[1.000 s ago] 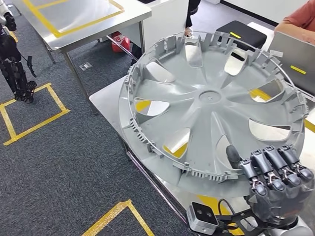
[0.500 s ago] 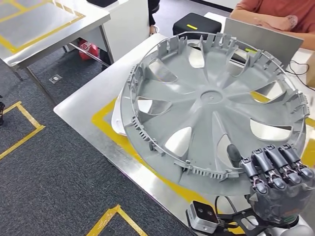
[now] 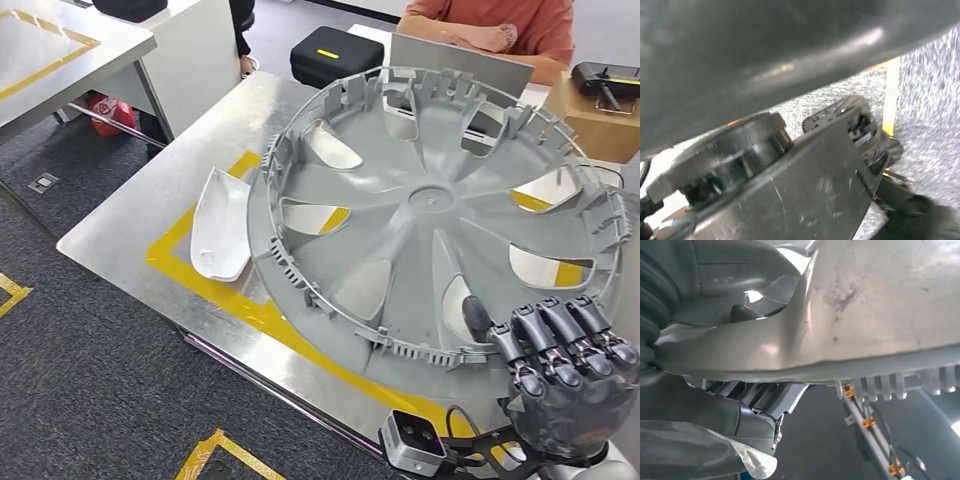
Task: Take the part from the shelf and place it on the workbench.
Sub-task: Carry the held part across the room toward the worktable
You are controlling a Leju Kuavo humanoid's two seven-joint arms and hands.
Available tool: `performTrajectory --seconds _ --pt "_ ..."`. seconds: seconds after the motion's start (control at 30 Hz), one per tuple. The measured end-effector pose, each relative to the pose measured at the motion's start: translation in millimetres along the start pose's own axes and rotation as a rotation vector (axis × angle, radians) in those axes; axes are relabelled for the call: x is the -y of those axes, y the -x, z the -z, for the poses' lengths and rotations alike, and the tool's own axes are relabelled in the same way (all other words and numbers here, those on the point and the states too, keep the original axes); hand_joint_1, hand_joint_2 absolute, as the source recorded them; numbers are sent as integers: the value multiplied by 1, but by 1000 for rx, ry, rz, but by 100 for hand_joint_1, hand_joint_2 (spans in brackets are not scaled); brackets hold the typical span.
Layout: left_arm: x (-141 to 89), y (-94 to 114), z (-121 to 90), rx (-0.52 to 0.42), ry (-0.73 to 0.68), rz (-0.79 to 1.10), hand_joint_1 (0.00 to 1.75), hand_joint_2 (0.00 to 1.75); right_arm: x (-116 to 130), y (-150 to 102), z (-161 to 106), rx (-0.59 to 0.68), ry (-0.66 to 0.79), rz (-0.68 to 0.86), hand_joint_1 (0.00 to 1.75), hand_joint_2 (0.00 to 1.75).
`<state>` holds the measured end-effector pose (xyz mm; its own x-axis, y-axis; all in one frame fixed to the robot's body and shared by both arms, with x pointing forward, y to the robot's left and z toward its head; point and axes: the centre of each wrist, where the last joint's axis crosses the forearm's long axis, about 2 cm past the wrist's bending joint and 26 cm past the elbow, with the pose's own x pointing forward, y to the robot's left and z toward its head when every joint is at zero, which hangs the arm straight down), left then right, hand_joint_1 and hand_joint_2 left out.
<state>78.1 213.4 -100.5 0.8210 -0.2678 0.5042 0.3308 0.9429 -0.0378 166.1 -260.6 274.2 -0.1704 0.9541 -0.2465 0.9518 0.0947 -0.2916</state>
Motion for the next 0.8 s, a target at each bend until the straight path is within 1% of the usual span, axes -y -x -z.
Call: performTrajectory --seconds 0.1,0.5,0.8 --pt "1 2 -1 -4 3 -2 0 0 0 0 0 0 1 0 175 175" --pt "0 -1 0 2 1 1 0 0 -1 0 0 4 -3 0 175 175" --pt "-1 2 0 -3 0 2 0 0 -3 -1 -1 1 -10 4 175 175"
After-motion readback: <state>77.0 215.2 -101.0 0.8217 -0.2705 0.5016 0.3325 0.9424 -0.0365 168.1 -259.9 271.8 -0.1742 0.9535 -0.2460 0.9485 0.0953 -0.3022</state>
